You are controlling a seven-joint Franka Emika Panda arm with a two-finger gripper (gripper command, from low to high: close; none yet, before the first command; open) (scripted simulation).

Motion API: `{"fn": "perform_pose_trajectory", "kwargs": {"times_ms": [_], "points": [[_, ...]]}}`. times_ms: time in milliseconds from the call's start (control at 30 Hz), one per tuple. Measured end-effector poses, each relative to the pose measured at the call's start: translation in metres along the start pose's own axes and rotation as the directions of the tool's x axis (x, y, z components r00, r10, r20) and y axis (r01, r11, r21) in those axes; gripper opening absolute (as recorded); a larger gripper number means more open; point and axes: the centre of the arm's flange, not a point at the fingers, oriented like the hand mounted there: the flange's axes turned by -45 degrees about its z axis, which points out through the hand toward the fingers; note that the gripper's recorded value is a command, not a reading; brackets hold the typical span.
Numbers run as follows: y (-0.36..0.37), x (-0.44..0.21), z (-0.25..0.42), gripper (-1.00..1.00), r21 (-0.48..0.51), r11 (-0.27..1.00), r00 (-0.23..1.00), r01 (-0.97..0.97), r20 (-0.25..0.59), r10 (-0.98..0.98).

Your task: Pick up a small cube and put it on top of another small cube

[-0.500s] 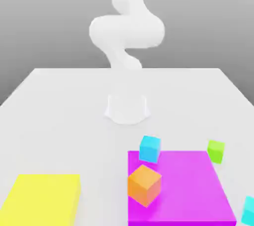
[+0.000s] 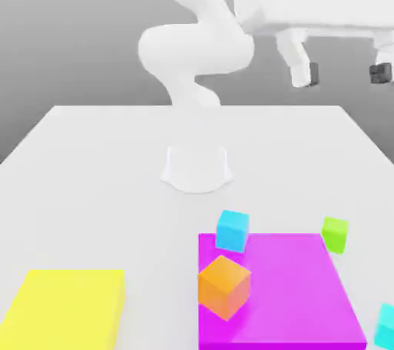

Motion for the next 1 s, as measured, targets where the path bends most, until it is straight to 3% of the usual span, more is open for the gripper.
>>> {"fn": "perform_pose_trajectory", "kwargs": {"times_ms": [400,633,667,867,1000], "points": [[-0.124,-0.021,0.204,0.0,0.191,0.914,0.895,0.358,0.207,-0.394],[-0.175,-0.066,0.309,0.0,0.271,0.847,0.815,0.457,0.254,-0.521],[-0.177,-0.071,0.321,-1.0,0.272,0.847,0.814,0.458,0.254,-0.522],[-0.177,-0.074,0.328,-1.0,0.273,0.846,0.814,0.458,0.255,-0.523],[-0.174,-0.059,0.291,-1.0,0.273,0.846,0.813,0.458,0.255,-0.523]]}}
